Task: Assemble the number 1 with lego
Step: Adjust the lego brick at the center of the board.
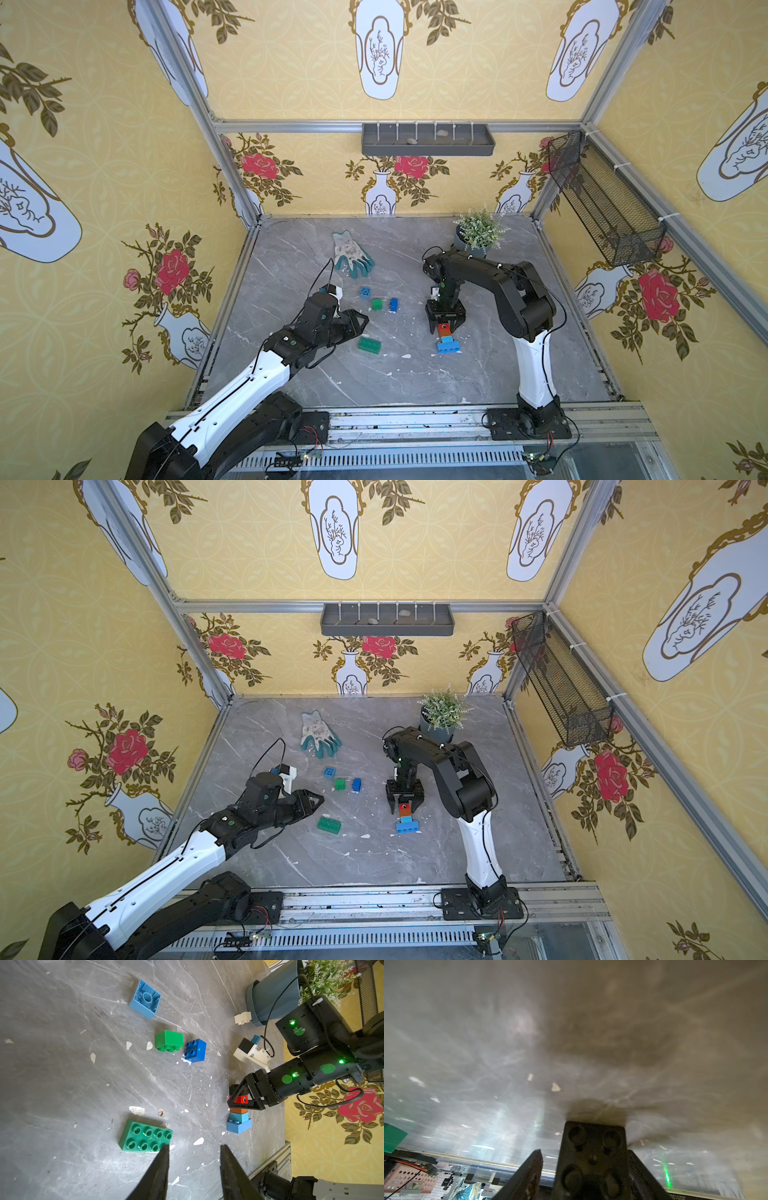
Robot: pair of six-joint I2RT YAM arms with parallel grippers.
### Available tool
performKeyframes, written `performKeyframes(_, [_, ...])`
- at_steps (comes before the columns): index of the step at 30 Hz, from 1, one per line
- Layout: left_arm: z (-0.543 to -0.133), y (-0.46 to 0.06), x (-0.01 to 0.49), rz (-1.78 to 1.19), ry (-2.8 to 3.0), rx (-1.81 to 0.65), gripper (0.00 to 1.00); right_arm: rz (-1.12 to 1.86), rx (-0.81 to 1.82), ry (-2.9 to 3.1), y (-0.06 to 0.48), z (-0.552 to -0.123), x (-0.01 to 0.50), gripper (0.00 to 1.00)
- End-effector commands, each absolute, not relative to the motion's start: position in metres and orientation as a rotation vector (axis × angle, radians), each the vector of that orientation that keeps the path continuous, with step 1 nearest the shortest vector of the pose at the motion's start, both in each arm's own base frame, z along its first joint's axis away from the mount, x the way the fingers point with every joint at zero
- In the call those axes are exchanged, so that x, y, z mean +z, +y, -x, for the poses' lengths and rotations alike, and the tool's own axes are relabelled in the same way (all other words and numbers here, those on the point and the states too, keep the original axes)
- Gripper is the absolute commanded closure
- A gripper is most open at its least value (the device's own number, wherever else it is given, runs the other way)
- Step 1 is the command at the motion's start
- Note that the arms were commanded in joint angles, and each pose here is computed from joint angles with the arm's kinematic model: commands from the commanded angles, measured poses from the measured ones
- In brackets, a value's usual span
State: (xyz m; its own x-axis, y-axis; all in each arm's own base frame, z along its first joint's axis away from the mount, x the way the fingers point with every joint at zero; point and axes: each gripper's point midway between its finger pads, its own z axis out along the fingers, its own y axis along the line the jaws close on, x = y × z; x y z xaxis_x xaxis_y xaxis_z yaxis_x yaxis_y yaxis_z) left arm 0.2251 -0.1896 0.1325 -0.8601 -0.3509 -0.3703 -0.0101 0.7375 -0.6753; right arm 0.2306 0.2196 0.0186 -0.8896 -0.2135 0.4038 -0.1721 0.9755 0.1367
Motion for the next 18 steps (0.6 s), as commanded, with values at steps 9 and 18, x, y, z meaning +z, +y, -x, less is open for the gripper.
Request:
performKeyframes(9, [-0.227, -0.185, 0.133, 0.300, 2.447, -0.918, 0.57, -0.248, -0.254, -2.920, 0.224, -0.256, 0.067, 0.24])
performKeyframes(18, [-0.228, -0.169, 0.122, 0.234, 2.557, -0.691, 0.52, -0.151, -0.464, -3.217, 0.222, -0.265, 0.114, 0.24])
